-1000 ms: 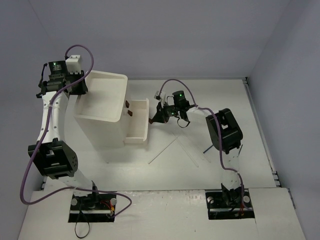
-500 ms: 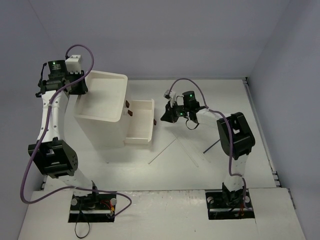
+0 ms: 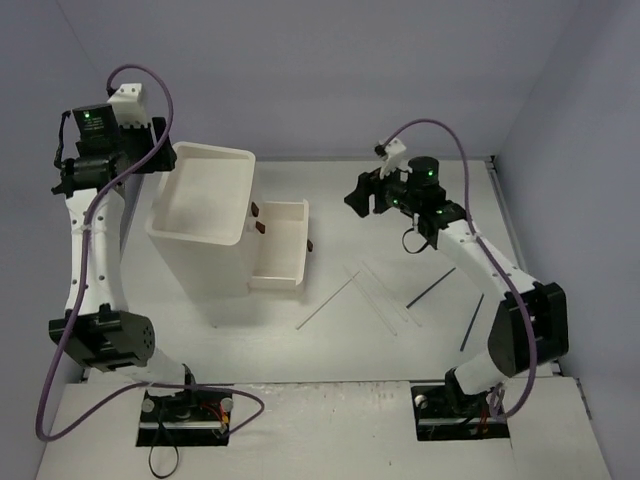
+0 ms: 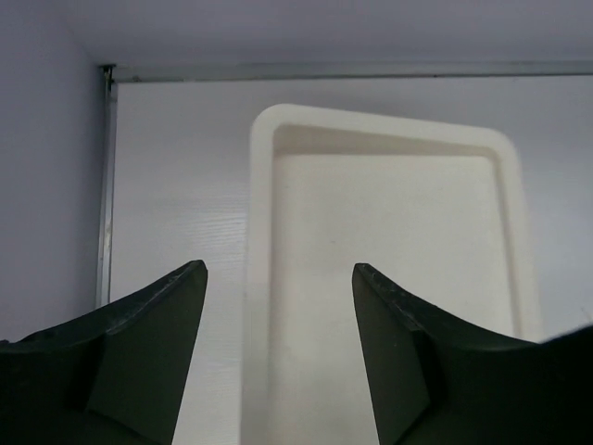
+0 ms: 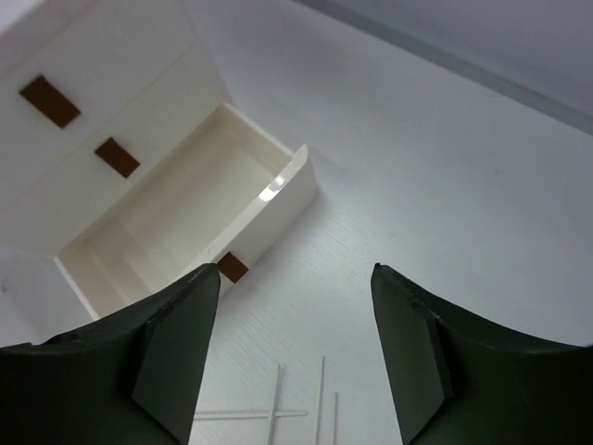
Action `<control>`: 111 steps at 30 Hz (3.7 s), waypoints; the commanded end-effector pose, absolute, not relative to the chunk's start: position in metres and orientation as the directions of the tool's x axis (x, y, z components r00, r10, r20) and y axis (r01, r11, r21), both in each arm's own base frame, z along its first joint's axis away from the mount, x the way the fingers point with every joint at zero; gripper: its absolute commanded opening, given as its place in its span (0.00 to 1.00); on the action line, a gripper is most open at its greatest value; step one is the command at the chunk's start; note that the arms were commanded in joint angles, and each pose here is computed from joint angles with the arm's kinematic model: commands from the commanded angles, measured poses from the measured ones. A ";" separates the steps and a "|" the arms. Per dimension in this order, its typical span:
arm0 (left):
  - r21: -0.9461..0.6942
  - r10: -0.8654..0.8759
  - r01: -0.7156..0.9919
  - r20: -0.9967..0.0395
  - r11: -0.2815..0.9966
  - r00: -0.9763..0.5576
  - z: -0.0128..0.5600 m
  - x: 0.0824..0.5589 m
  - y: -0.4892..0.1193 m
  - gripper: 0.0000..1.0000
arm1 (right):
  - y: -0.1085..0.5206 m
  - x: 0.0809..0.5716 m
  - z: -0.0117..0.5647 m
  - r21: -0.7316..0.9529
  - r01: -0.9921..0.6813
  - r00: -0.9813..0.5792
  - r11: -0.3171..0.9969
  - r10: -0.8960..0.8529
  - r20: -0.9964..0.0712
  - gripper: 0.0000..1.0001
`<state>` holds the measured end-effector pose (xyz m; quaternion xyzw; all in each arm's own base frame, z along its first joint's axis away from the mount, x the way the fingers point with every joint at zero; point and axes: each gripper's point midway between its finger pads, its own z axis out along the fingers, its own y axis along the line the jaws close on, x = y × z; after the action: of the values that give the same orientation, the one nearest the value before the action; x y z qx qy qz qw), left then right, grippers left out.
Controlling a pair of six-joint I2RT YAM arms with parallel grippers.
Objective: Sort the eating utensils into containers
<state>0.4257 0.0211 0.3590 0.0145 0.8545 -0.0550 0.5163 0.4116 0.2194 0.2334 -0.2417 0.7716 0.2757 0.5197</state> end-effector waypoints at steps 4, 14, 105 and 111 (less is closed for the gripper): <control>-0.062 0.030 0.352 -0.968 0.934 -0.251 0.442 0.351 -0.103 0.61 | 0.129 0.382 0.306 0.252 -0.369 -0.310 0.895 0.137 -0.941 0.74; -0.069 0.231 0.595 -0.881 0.801 -0.413 0.332 0.267 -0.266 0.61 | 0.042 0.313 0.318 0.191 -0.026 -0.214 0.981 0.181 -0.960 0.88; -0.141 -0.113 -0.030 -0.631 0.990 -0.767 0.205 0.384 -0.218 0.00 | 0.064 0.270 0.276 0.249 -0.124 -0.331 0.961 0.196 -0.923 0.91; -0.098 -0.136 -0.095 -0.620 0.991 -0.773 0.172 0.409 -0.206 0.00 | 0.066 0.268 0.272 0.252 -0.129 -0.342 0.959 0.196 -0.919 0.91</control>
<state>0.3963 -0.2074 0.1653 -0.0526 0.9493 -0.0367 0.3078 0.2658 0.0602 0.2642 0.0307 0.8173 0.1302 0.5604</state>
